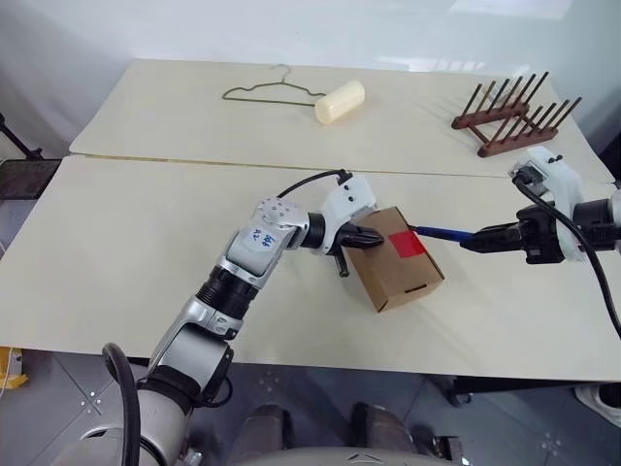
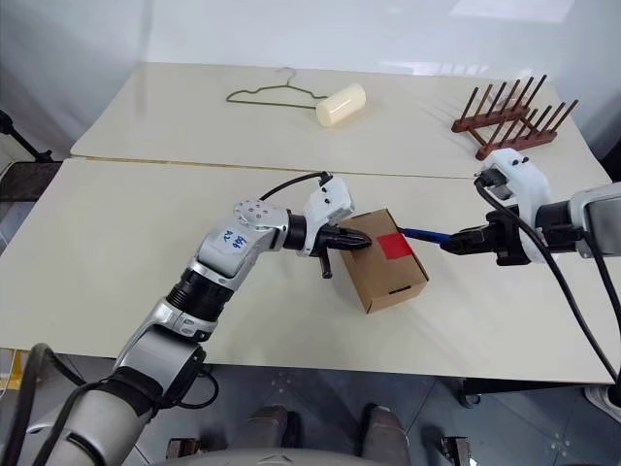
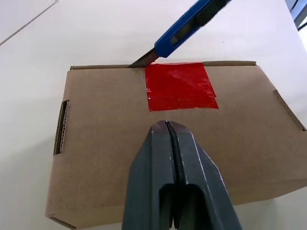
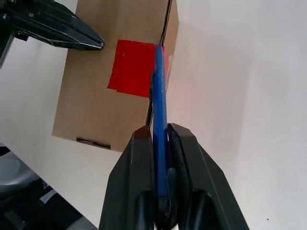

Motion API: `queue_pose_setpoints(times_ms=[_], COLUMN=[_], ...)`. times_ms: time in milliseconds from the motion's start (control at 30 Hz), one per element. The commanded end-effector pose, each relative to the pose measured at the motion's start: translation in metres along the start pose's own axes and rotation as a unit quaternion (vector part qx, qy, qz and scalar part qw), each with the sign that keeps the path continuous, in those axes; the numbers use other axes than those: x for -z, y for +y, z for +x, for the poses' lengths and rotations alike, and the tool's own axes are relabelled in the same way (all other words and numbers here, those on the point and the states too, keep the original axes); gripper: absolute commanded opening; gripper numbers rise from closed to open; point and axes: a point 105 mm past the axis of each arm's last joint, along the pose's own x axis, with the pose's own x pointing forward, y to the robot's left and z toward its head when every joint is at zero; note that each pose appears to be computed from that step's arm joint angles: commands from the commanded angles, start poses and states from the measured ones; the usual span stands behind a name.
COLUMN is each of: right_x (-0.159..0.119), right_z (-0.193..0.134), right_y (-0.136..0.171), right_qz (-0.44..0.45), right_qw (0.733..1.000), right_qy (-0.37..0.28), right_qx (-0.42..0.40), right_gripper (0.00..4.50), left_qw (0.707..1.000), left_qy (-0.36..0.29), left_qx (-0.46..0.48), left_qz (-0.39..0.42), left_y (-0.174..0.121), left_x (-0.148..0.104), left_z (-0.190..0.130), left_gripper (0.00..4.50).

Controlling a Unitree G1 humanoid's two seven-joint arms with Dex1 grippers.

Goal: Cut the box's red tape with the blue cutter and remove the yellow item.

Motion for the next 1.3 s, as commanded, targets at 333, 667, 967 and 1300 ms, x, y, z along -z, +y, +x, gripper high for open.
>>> queue_pose_setpoints(times_ms=[333, 667, 967, 1300], right_x=[0.009, 0.023, 0.042, 0.053], right_z=[-0.003, -0.004, -0.015, -0.021], right_y=[0.014, 0.02, 0.033, 0.043], right_qz=[0.012, 0.03, 0.054, 0.067], right_qw=[0.998, 0.996, 0.991, 0.989], right_qy=[0.041, 0.074, 0.105, 0.117], right_qx=[-0.036, -0.043, -0.057, -0.065], right_gripper=[0.15, 0.15, 0.15, 0.15], left_qw=[0.994, 0.992, 0.992, 0.993], left_qy=[0.106, 0.114, 0.111, 0.108], left_qx=[0.03, 0.044, 0.049, 0.052], left_qz=[0.021, 0.018, 0.017, 0.017], left_y=[-0.014, -0.021, -0.025, -0.025], left_x=[0.038, 0.044, 0.044, 0.043], left_z=[0.017, 0.025, 0.029, 0.032], left_gripper=[0.0, 0.0, 0.0, 0.0])
